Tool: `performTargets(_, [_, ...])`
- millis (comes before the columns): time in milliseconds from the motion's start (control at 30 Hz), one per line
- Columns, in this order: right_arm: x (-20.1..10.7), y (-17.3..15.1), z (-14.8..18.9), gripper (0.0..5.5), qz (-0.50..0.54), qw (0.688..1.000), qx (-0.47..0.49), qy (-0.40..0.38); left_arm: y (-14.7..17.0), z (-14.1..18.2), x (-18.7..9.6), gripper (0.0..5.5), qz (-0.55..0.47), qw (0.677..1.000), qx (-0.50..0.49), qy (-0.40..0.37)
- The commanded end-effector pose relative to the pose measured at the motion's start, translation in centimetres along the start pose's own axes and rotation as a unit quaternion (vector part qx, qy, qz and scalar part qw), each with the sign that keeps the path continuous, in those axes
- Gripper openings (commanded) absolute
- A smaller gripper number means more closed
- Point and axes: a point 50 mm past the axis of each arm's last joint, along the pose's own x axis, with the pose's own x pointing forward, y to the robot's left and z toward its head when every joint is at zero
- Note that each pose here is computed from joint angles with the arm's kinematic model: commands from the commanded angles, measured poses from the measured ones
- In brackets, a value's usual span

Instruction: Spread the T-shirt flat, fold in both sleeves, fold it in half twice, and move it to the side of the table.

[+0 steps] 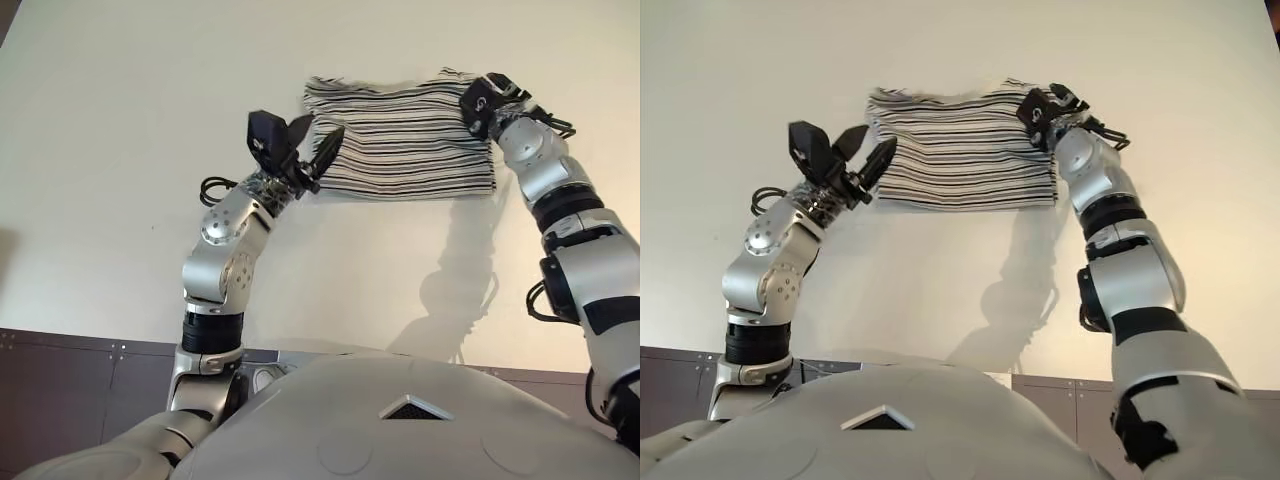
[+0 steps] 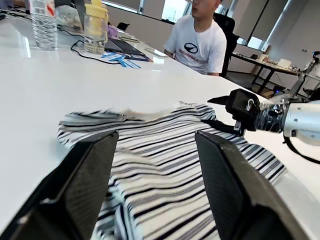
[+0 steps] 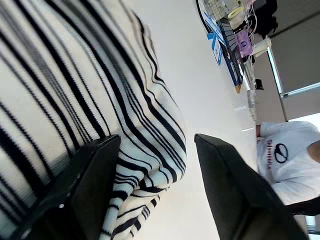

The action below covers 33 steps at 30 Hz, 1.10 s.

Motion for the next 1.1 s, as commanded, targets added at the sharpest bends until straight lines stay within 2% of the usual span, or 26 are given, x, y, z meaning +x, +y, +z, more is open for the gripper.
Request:
performTargets(33, [-2.5,0.9,-3.9,2.74,0.076,0.995,-0.057,0.001,0.2,-2.2,-0.9,2.84,0.027,0.995,0.058,0.075])
performTargets(67, [-3.6,1.2,-4.1,2.74,0.113,0.991,-0.069,-0.024,0.3,-2.7,-1.1,2.84,0.037,0.993,0.071,0.087])
performTargets(133, [-7.7,2.7,-4.4,2.74,0.218,0.971,-0.067,-0.066,0.9,-2.6,-1.6,2.84,0.070,0.991,0.076,0.081])
performTargets(167, [-10.8,3.4,-3.8,2.74,0.279,0.954,-0.043,-0.101,1.5,-2.1,-2.1,2.84,0.095,0.991,0.067,0.068])
performTargets(233, [-16.4,4.7,-0.7,2.74,0.406,0.895,-0.001,-0.184,2.5,-1.4,-3.4,2.84,0.141,0.988,0.051,0.046])
performTargets(267, [-18.1,5.8,1.2,2.74,0.456,0.862,0.006,-0.220,2.9,-1.0,-3.9,2.84,0.160,0.985,0.047,0.038])
performTargets(300, [-18.6,6.8,2.4,2.74,0.484,0.842,-0.007,-0.239,3.2,-0.6,-4.3,2.84,0.172,0.984,0.046,0.031])
performTargets(433, [-17.5,11.5,5.5,2.74,0.516,0.813,-0.063,-0.263,3.6,1.5,-5.3,2.84,0.187,0.981,0.048,0.010])
performTargets(467, [-17.2,12.6,6.3,2.74,0.513,0.816,-0.062,-0.260,3.7,2.0,-5.5,2.84,0.192,0.980,0.053,0.009])
performTargets(533, [-17.0,13.4,7.5,2.74,0.484,0.840,-0.018,-0.244,4.2,3.3,-5.5,2.84,0.198,0.978,0.058,0.002])
performTargets(567, [-17.3,12.8,7.2,2.74,0.467,0.853,0.005,-0.233,4.2,3.7,-5.7,2.84,0.203,0.978,0.053,-0.003])
performTargets(633, [-18.3,9.0,5.9,2.74,0.436,0.871,0.052,-0.222,4.4,3.7,-6.5,2.84,0.221,0.974,0.047,-0.005])
performTargets(733, [-18.9,3.5,6.5,2.74,0.408,0.865,0.124,-0.263,5.0,3.7,-6.7,2.84,0.254,0.966,0.037,-0.024])
performTargets(767, [-18.1,2.3,7.0,2.74,0.393,0.861,0.155,-0.281,5.1,3.9,-6.3,2.84,0.259,0.965,0.034,-0.034])
performTargets(833, [-14.7,1.7,7.7,2.74,0.352,0.873,0.191,-0.278,5.4,4.2,-5.4,2.84,0.264,0.963,0.029,-0.053])
performTargets(900, [-11.3,3.8,8.1,2.74,0.346,0.884,0.198,-0.245,5.6,4.2,-4.4,2.84,0.265,0.962,0.024,-0.067])
performTargets(967, [-9.4,7.3,8.3,2.74,0.361,0.886,0.209,-0.203,5.8,4.4,-3.6,2.84,0.267,0.960,0.019,-0.084])
performTargets(1100, [-8.4,11.0,10.0,2.74,0.404,0.860,0.244,-0.191,6.0,3.9,-3.6,2.84,0.292,0.951,0.004,-0.106])
